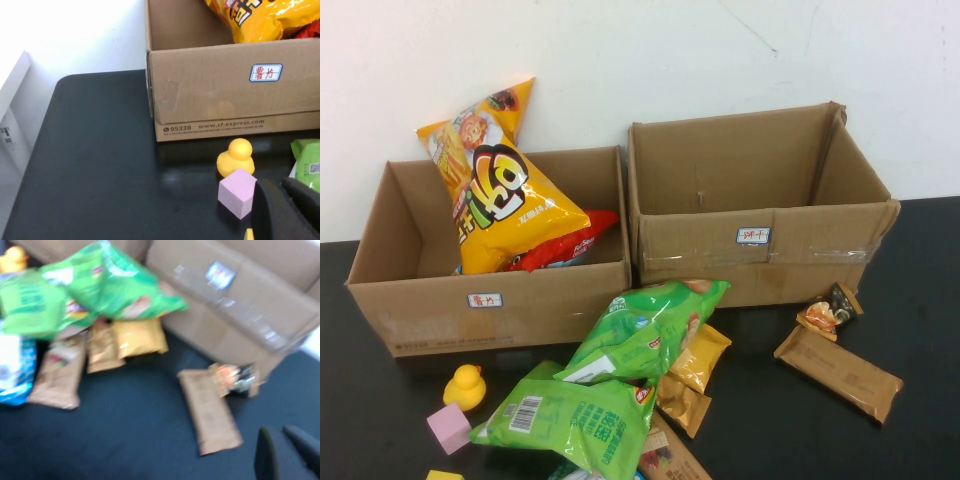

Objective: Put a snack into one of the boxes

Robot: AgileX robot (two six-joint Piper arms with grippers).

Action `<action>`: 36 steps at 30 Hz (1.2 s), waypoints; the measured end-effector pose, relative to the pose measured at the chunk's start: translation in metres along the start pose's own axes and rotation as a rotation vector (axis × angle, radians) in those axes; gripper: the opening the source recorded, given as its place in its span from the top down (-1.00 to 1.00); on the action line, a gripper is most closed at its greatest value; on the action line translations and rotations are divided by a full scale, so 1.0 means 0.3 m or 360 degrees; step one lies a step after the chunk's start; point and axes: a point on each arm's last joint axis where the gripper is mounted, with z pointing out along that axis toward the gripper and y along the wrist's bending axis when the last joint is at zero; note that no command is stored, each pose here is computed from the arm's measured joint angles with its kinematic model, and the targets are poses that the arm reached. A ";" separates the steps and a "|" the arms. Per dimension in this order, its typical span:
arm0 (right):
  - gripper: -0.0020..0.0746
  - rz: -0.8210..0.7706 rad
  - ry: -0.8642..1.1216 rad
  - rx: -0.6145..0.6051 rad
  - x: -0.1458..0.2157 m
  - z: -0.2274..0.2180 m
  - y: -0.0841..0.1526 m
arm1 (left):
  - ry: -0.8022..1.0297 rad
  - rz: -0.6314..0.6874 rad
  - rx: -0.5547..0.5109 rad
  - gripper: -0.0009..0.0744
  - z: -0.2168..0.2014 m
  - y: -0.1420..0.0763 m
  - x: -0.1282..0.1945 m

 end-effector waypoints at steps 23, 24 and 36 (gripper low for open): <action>0.95 0.0631 -0.0008 0.0761 0.340 0.076 0.013 | 0.0000 0.0000 -0.0001 0.98 0.000 0.000 0.000; 0.95 0.0645 -0.0012 0.0761 0.340 0.076 0.013 | 0.0000 0.0000 -0.0001 0.98 0.000 0.000 0.000; 0.95 0.0660 -0.0025 0.0739 0.339 0.077 0.015 | 0.0000 0.0000 -0.0001 0.98 0.000 0.000 0.000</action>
